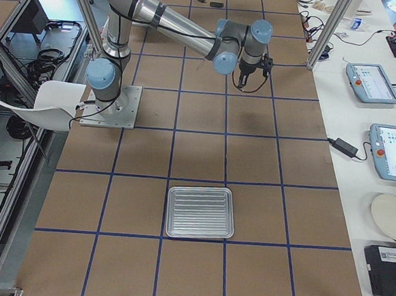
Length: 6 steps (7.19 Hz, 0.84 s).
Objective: Place bearing gear from tray to pile
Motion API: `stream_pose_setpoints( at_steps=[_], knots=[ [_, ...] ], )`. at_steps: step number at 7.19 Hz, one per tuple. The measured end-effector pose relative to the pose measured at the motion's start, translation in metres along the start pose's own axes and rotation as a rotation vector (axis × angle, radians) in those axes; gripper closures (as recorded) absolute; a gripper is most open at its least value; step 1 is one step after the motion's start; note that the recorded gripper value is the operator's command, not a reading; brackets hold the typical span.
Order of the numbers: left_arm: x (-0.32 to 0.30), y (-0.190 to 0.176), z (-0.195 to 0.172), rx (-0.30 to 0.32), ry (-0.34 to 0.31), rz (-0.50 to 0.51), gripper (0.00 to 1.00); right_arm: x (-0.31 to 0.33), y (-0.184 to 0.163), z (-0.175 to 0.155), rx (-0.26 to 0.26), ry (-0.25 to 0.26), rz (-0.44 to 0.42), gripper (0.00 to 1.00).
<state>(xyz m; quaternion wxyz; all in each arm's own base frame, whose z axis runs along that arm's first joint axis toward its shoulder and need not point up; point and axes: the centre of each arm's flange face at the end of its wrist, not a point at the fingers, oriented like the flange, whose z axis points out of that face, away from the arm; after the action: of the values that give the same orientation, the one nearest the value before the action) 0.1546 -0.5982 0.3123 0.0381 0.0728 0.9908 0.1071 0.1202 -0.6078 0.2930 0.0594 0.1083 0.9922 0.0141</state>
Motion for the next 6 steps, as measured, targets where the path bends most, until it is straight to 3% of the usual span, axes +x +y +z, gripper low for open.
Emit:
stream_pose_setpoints(
  at_steps=[3, 4, 5, 6],
  knots=[
    [-0.032, 0.025, 0.076, 0.052, -0.028, 0.036, 1.0, -0.184, 0.084, 0.059, 0.047, -0.054, 0.125, 1.0],
    [-0.031, 0.032, 0.094, 0.054, -0.03, 0.047, 1.0, -0.218, 0.108, 0.084, 0.044, -0.059, 0.158, 0.84],
    [-0.029, 0.04, 0.109, 0.043, -0.019, 0.051, 1.0, -0.239, 0.125, 0.106, 0.047, -0.059, 0.172, 0.35],
    [-0.031, 0.05, 0.121, 0.026, -0.002, 0.053, 1.0, -0.248, 0.131, 0.119, 0.051, -0.051, 0.173, 0.18]
  ],
)
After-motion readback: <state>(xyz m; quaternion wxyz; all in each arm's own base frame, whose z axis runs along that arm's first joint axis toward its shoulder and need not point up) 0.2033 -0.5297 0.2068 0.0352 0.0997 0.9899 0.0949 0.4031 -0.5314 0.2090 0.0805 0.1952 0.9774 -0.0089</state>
